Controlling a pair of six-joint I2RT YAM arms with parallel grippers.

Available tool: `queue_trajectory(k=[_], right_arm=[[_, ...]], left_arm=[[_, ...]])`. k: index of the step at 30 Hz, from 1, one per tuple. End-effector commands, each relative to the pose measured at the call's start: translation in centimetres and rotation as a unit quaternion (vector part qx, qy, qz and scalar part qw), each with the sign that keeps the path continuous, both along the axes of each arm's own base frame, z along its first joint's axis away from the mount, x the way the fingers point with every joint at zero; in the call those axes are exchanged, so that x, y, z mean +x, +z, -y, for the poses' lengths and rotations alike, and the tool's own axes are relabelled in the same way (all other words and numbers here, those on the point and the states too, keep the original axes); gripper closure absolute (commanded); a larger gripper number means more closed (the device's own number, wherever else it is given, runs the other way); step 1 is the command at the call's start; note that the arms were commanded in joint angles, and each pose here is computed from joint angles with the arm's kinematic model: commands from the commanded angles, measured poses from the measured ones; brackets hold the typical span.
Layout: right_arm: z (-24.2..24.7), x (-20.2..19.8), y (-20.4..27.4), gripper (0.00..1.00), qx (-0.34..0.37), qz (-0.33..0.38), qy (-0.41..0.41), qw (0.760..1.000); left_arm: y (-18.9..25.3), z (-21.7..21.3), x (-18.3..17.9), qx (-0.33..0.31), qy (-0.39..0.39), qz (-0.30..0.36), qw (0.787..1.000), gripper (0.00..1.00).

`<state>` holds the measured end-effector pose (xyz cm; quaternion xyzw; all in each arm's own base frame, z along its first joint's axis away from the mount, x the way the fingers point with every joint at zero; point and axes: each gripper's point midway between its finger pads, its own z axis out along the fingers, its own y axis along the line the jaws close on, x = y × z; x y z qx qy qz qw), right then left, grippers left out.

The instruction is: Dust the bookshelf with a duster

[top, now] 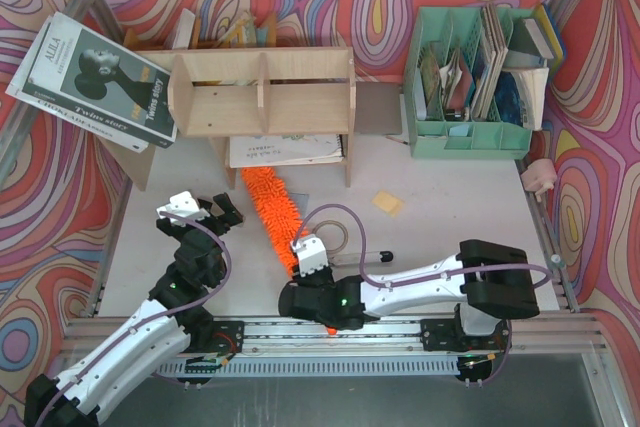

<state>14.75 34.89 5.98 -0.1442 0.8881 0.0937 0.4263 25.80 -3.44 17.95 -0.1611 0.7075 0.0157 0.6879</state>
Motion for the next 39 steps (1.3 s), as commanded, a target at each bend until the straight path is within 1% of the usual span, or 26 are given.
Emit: queue_trajectory(k=[1,5,8,12,14,19,22,24,30,34,37,39], right_arm=[[-0.6,1.1,2.4,1.0,0.025,0.028,-0.016,0.999],[-0.2,2.0,4.9,1.0,0.051,0.063,-0.028,0.996],[-0.6,2.3,6.7,1.0,0.079,0.083,-0.02,0.993],[-1.8,2.1,6.7,1.0,0.098,0.084,0.003,0.992],[-2.4,1.9,6.0,1.0,0.09,0.077,0.013,0.993],[-2.7,2.0,2.7,1.0,0.025,0.048,0.009,0.999],[-2.0,2.5,1.0,1.0,0.014,0.018,-0.005,1.0],[-1.9,2.9,1.4,1.0,0.023,0.02,-0.008,1.0],[-2.3,4.2,4.8,1.0,0.044,0.067,-0.009,0.997],[-2.7,4.9,7.2,1.0,0.076,0.098,-0.011,0.992],[-3.0,5.0,7.5,1.0,0.084,0.108,-0.003,0.991],[-3.3,5.1,6.6,1.0,0.069,0.1,0.001,0.993]], left_arm=[[-0.1,-0.2,0.0,-0.006,0.007,0.005,1.0,0.02],[-0.1,-0.1,0.0,-0.006,0.005,0.005,1.0,0.02],[-0.1,-0.1,0.0,-0.005,0.005,0.004,1.0,0.02],[-0.1,-0.1,0.0,-0.005,0.006,0.005,1.0,0.02],[-0.1,-0.1,0.0,-0.006,0.006,0.005,1.0,0.02],[-0.2,-0.1,0.0,-0.005,0.006,0.004,1.0,0.02],[-0.1,-0.1,0.0,-0.005,0.006,0.004,1.0,0.02],[-0.1,-0.1,0.0,-0.005,0.006,0.003,1.0,0.02],[-0.1,-0.1,0.0,-0.006,0.007,0.004,1.0,0.02],[-0.1,-0.2,0.0,-0.006,0.008,0.004,1.0,0.02],[-0.1,-0.2,0.0,-0.006,0.008,0.005,1.0,0.02],[-0.1,-0.2,0.0,-0.007,0.008,0.005,1.0,0.02]])
